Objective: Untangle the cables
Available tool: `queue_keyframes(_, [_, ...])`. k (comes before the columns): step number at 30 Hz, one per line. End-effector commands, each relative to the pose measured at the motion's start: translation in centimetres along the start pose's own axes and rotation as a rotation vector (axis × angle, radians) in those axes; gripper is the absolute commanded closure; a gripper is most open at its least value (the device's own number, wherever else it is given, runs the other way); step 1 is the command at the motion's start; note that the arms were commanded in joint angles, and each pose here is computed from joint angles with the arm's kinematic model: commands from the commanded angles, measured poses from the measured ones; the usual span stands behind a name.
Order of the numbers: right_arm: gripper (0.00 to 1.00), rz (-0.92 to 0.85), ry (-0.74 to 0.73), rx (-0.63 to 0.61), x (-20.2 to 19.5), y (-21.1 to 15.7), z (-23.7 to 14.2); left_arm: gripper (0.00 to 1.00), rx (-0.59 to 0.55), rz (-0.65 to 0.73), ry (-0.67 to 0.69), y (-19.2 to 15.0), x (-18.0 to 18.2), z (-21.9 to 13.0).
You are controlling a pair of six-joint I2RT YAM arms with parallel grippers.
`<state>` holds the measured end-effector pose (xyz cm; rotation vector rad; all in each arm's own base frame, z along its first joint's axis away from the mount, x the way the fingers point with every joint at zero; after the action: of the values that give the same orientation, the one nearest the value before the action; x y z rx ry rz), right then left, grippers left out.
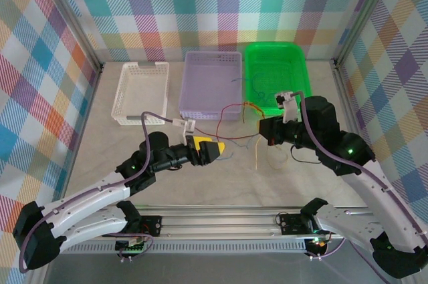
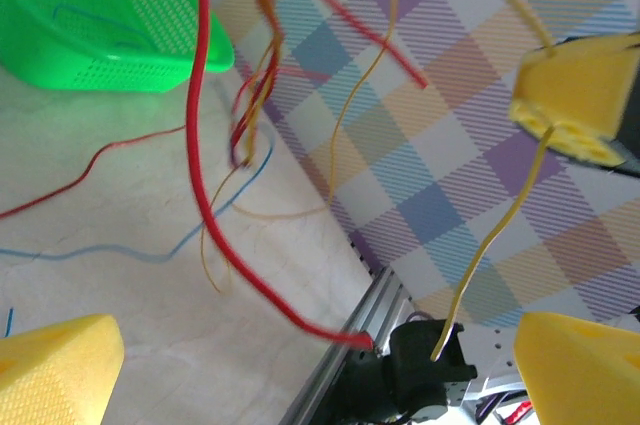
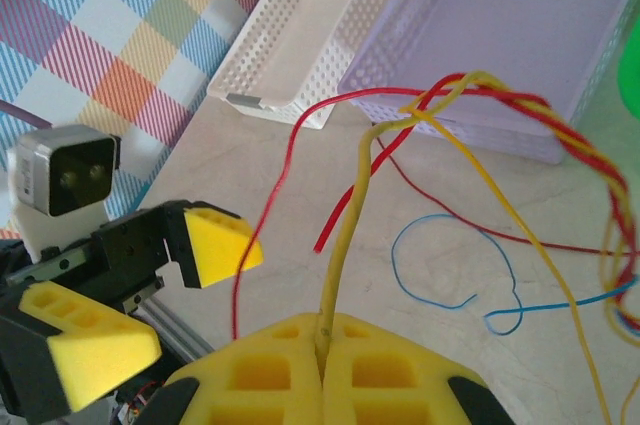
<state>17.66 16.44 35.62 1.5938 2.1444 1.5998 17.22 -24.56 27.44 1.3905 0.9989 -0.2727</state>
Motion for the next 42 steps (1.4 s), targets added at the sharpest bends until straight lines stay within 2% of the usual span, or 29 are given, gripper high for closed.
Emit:
queue_keyframes(1, [1.0, 0.001, 0.063, -0.011, 0.7, 0.1, -0.1, 0.0, -0.049, 0.041, -0.013, 0.9, -0.8, 0.0])
queue_keyframes(8, [1.0, 0.014, 0.112, 0.037, 0.9, -0.8, 0.9, 0.0, -0.089, 0.061, 0.032, 2.0, -0.7, 0.0])
queue_keyframes(15, [1.0, 0.023, 0.156, 0.062, 1.1, -1.4, 1.3, 0.0, -0.07, 0.055, 0.061, 2.0, -0.2, 1.0])
queue_keyframes(21, [1.0, 0.024, 0.176, 0.066, 1.3, -1.6, 1.2, 0.13, -0.057, 0.054, 0.042, 2.2, -0.4, 1.8])
queue_keyframes(25, [1.0, 0.023, 0.193, 0.065, 1.5, -1.6, 1.0, 0.18, -0.043, 0.051, 0.043, 2.0, -0.2, 2.2])
queue_keyframes(27, [1.0, 0.024, 0.199, 0.061, 1.6, -1.6, 1.0, 0.26, -0.04, 0.048, 0.049, 1.9, 0.0, 2.3])
queue_keyframes(31, [1.0, 0.023, 0.178, 0.052, 1.3, -1.6, 0.8, 0.47, -0.041, 0.047, 0.053, 2.0, 0.0, 2.1])
queue_keyframes(38, [1.0, 0.022, 0.137, 0.051, 0.6, -2.0, 1.0, 0.96, -0.055, 0.05, 0.09, 2.4, 0.0, 1.1])
queue_keyframes(39, [1.0, 0.024, 0.125, 0.053, 0.4, -2.0, 1.1, 1.0, -0.06, 0.052, 0.1, 2.6, 0.0, 0.9])
queue_keyframes(42, [1.0, 0.026, 0.073, 0.044, -0.4, -2.3, 1.1, 1.0, -0.077, 0.055, 0.133, 2.9, 0.1, 0.1])
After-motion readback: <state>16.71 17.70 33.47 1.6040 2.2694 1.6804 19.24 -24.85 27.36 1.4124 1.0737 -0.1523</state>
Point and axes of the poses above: each hand's point on the last joint's axis, 136 mm out from that joint toward the fingers, its own z axis out along the fingers, its own x axis along the line the jaws close on, y = z × x, the point moved 5 cm from there along -z, back along the fingers, and after that the axes turned 1 degree about z, right-handed, at the moved point
